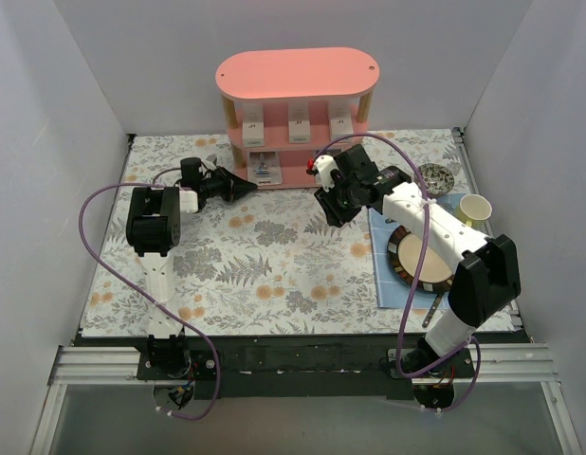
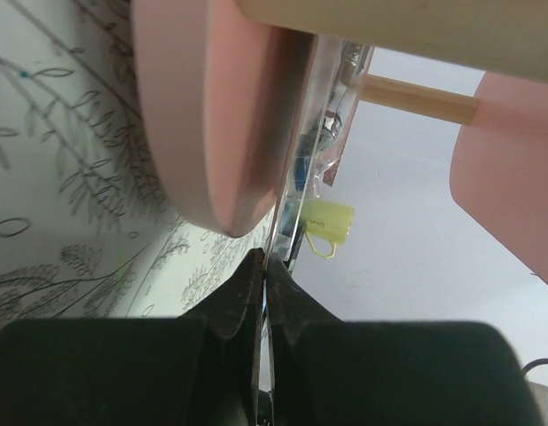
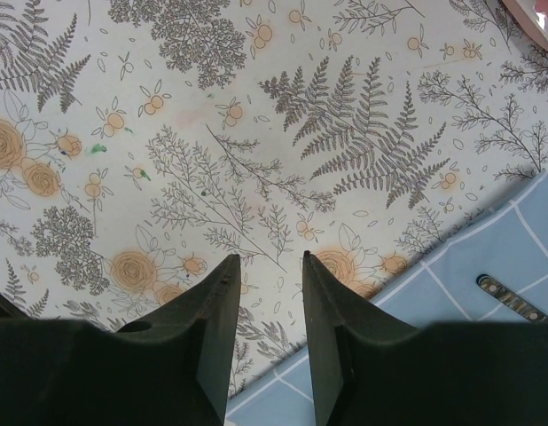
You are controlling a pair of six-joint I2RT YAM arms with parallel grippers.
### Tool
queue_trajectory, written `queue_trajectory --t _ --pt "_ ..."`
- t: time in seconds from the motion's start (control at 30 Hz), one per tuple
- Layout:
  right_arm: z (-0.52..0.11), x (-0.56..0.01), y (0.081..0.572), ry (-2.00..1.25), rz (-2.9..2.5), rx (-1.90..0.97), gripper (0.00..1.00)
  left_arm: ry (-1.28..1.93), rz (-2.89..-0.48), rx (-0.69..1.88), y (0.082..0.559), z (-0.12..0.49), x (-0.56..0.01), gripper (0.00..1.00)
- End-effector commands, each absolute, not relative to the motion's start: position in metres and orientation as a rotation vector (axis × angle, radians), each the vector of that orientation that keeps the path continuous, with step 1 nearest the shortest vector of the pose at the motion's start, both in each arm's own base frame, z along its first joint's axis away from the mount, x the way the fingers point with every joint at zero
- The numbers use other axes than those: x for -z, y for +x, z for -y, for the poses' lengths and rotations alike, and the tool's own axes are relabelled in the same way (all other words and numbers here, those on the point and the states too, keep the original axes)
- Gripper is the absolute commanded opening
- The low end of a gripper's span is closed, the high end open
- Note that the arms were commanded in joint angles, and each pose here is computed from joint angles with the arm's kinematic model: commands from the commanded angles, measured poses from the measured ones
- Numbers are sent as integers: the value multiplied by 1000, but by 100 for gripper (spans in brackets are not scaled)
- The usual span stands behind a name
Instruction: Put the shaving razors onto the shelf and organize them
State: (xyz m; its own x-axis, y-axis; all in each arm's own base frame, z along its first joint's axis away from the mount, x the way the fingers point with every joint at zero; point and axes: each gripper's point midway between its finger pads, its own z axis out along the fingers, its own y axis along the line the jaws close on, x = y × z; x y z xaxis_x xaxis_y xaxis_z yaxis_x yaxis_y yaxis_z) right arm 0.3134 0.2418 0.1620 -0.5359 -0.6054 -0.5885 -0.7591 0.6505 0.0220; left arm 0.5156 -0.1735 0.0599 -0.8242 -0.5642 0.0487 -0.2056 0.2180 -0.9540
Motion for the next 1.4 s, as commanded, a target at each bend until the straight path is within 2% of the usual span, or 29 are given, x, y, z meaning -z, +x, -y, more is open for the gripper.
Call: queue_trajectory --t 0.0,0.13,0.17,0.2,0.3,0.33,0.43,0.7,0.9,0.93,1.07,1.17,1.2,1.33,1.37 --pt "-246 -176 323 -1050 -2283 -378 42 -724 -2205 1647 508 169 -63 0" --pt "-247 -175 323 -1049 -2285 -381 42 -745 -2209 1648 508 169 -62 1" --pt "-248 -175 323 -1051 -2284 -381 42 -749 -2211 1647 508 169 -63 6" --pt "-248 -175 324 -1050 -2283 -381 42 -767 -2222 1642 507 169 -60 16" --pt "-249 -176 324 -1049 -2284 -383 42 -788 -2235 1626 506 167 -57 27" --pt "-249 -174 324 -1052 -2286 -383 42 -791 -2236 1618 506 167 -58 35" --pt "-249 -174 325 -1048 -2284 -385 42 -779 -2249 1611 503 167 -60 43" --pt "-255 -177 333 -1056 -2257 -390 42 -702 -2272 1576 473 163 -93 48" --pt "-261 -184 340 -1074 -2213 -397 44 -713 -2331 1400 432 127 -109 49" --pt "-261 -184 340 -1078 -2209 -400 45 -671 -2304 1368 425 124 -128 49" --pt "-262 -187 335 -1100 -2199 -423 54 -562 -2350 1237 388 114 -140 50" --pt "-260 -188 328 -1116 -2202 -439 62 -407 -2422 1002 368 95 -138 51" --pt "-260 -186 324 -1130 -2203 -451 71 -308 -2467 920 358 87 -135 51" --pt "-256 -186 308 -1161 -2210 -484 74 -170 -2525 657 338 58 -138 64" --pt "-253 -192 304 -1158 -2196 -487 76 -164 -2534 613 334 52 -138 76"
